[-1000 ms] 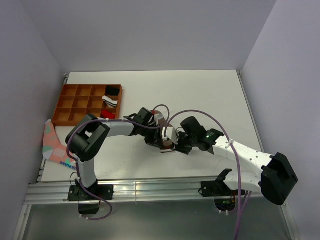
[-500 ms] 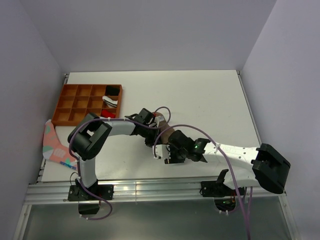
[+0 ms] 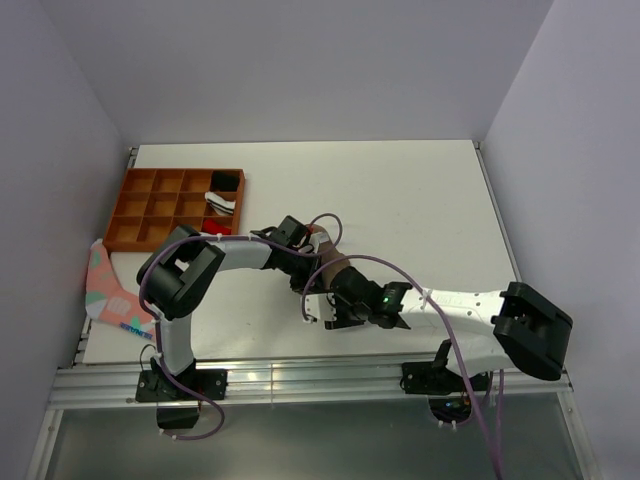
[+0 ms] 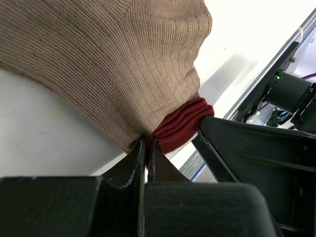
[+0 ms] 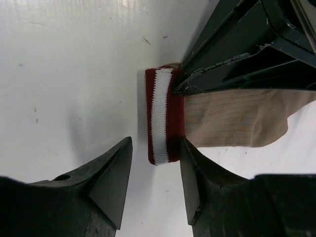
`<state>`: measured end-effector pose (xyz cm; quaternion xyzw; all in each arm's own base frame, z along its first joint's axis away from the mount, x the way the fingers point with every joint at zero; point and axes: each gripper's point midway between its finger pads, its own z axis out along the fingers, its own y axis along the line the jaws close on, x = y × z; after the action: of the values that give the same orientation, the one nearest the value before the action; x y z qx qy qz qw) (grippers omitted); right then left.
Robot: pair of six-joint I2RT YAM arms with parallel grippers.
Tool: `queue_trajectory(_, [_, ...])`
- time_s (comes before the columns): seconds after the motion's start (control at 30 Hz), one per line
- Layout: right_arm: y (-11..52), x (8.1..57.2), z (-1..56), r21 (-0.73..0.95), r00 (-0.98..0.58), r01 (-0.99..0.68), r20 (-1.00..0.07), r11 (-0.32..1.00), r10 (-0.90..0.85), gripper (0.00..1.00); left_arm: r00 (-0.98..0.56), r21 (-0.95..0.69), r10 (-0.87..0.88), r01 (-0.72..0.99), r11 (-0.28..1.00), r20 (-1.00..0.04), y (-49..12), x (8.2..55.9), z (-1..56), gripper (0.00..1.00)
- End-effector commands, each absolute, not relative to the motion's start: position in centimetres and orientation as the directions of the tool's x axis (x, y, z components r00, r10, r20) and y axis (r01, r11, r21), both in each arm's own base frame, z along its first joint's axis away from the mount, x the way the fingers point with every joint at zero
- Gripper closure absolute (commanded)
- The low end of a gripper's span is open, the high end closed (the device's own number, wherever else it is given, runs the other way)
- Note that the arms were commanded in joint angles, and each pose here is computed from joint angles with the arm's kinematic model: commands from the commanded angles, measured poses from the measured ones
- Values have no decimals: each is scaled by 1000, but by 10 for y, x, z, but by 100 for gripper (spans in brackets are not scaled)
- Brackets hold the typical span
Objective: Roll the socks
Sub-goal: Roll the sock at the center of the board.
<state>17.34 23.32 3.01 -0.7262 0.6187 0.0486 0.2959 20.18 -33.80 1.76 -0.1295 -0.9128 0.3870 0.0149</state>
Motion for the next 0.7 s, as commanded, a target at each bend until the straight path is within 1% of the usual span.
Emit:
queue_trajectory(0.0, [240,184,33,-430,251,-902,-433,-47,-866,50,-962,-569,272,200,798,42,-300,176,-29,100])
queue_trajectory(0.43, [241,194,23,-459,239,-888,-409,-28,-881,51,-961,-573,274,202,795,42,-299,175,-28,100])
queue_trajectory(0.67, [240,192,20,-448,220,-894,-425,-7,-878,62,-963,-608,267,184,773,48,-304,172,-25,100])
